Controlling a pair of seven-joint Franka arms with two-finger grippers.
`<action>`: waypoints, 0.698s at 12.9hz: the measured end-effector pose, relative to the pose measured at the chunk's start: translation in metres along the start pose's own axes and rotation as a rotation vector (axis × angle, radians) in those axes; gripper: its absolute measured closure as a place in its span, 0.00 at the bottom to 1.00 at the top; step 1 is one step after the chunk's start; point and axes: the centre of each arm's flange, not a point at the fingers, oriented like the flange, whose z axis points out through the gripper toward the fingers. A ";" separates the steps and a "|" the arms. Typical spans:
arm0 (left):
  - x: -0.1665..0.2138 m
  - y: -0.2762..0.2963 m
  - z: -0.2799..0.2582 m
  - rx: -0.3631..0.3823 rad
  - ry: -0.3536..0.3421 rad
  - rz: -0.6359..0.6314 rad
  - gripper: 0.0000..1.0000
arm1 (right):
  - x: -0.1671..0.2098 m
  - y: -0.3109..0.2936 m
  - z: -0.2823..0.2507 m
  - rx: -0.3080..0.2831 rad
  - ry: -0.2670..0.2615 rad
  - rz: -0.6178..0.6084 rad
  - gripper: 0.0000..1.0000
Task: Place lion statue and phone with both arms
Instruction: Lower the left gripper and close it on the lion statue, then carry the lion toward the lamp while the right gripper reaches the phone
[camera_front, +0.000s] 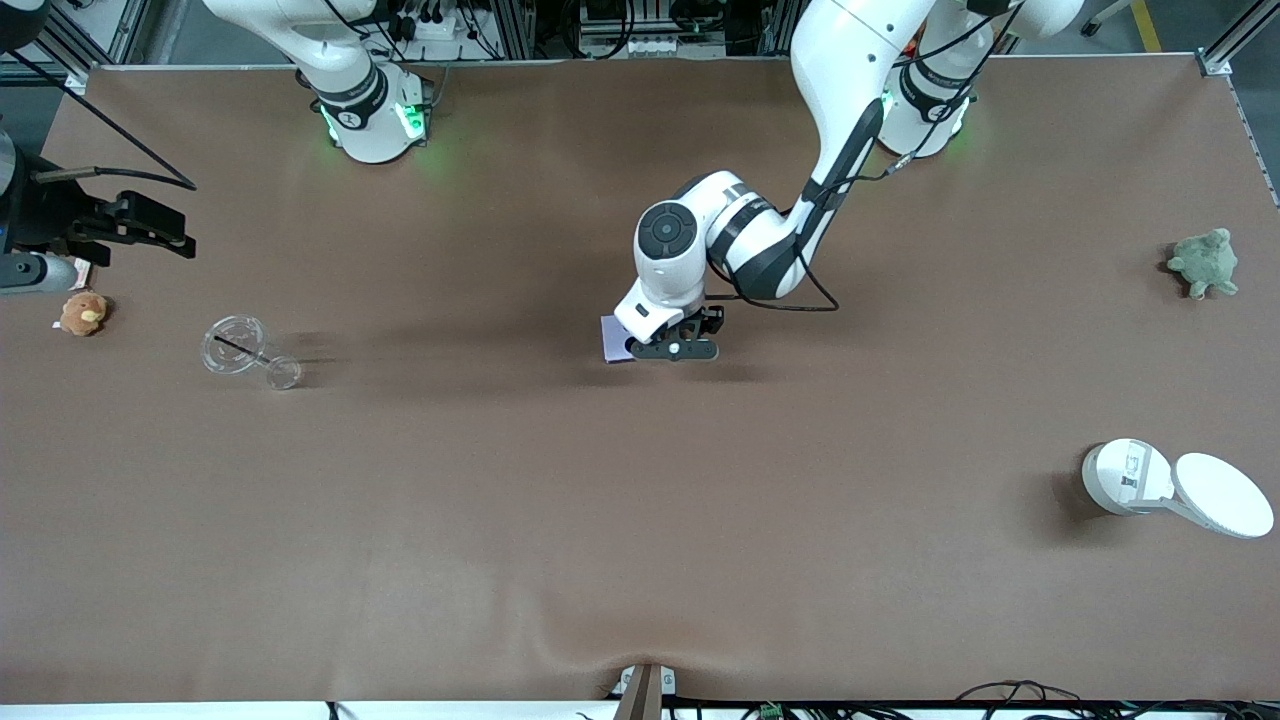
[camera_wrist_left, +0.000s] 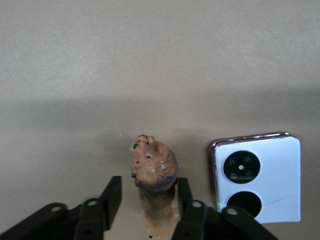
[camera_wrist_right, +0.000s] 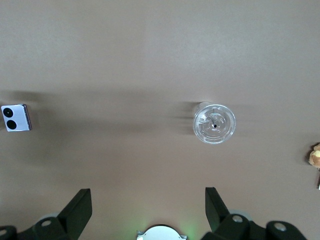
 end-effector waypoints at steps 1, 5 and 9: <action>0.000 0.001 -0.001 0.002 0.010 -0.013 0.63 | 0.001 0.000 0.004 0.001 -0.019 -0.001 0.00; 0.014 0.005 -0.027 -0.032 0.047 -0.075 0.69 | 0.012 -0.004 0.023 0.004 -0.065 -0.011 0.00; 0.062 -0.065 -0.110 0.031 0.018 -0.205 0.69 | 0.035 -0.050 0.058 0.000 -0.119 -0.091 0.00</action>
